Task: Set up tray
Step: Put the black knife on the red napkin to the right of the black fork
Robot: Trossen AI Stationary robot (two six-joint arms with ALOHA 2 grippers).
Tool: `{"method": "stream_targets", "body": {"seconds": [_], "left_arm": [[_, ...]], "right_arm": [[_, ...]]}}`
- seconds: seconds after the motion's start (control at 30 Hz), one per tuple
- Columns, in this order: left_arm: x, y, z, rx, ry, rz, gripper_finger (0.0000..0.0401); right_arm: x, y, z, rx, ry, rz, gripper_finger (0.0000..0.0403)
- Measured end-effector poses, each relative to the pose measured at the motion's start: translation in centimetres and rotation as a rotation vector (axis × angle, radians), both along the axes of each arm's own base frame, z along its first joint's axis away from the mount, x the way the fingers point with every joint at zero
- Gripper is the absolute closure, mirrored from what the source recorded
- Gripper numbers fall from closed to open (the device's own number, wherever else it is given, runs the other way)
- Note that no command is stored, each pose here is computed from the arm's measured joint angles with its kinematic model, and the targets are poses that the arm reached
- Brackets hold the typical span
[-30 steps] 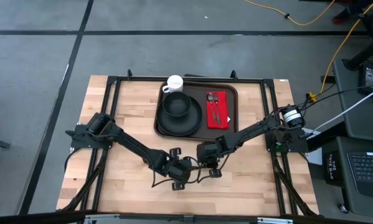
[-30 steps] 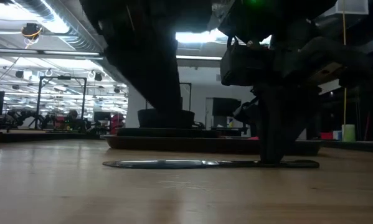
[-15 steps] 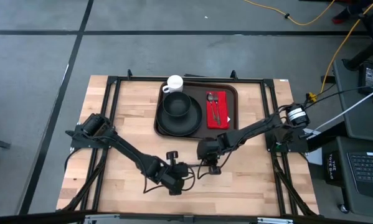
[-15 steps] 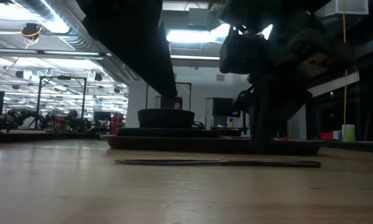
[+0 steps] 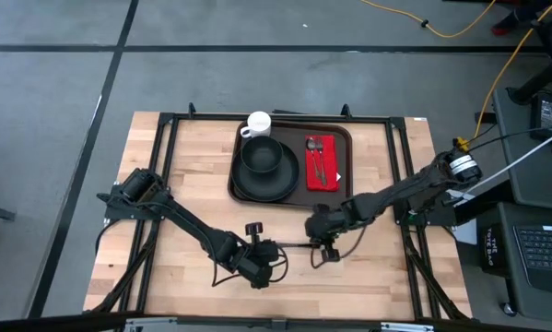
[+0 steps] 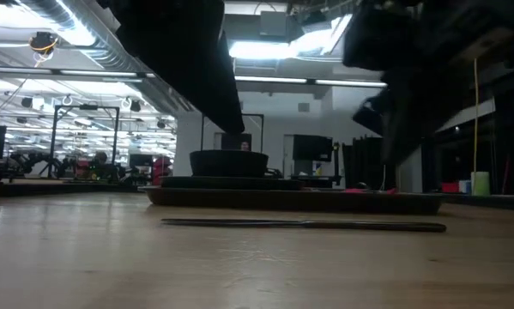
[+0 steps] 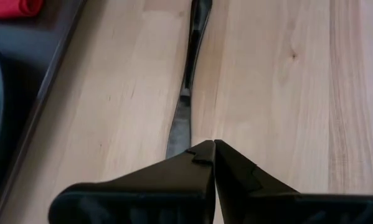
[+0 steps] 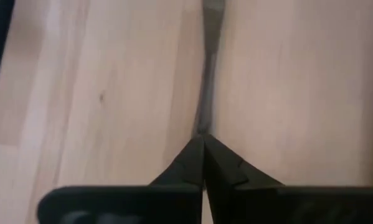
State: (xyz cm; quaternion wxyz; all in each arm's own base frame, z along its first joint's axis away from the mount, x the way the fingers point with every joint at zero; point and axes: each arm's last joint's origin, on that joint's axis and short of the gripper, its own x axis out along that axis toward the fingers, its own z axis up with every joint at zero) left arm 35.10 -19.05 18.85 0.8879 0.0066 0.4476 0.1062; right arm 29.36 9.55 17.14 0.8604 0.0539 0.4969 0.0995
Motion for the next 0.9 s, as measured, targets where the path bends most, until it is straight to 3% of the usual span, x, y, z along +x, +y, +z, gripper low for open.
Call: {"method": "stream_targets", "body": {"seconds": [0.17,0.27,0.4,0.9], "left_arm": [[-0.1,0.8,-1.1,-0.009,0.01,0.002,0.0398],[0.1,1.7,-2.2,-0.073,0.022,-0.002,0.0398],[0.0,2.9,-3.4,-0.08,0.054,-0.017,0.0398],[-1.0,2.5,-3.7,-0.112,0.141,-0.024,0.0398]], "right_arm": [[-1.5,0.8,-1.4,0.029,0.03,-0.058,0.0398],[-1.7,1.6,-1.6,0.047,0.042,-0.071,0.0399],[-2.4,2.7,-1.7,0.015,0.048,-0.064,0.04],[-3.2,3.8,-2.6,-0.068,0.079,-0.125,0.0401]]}}
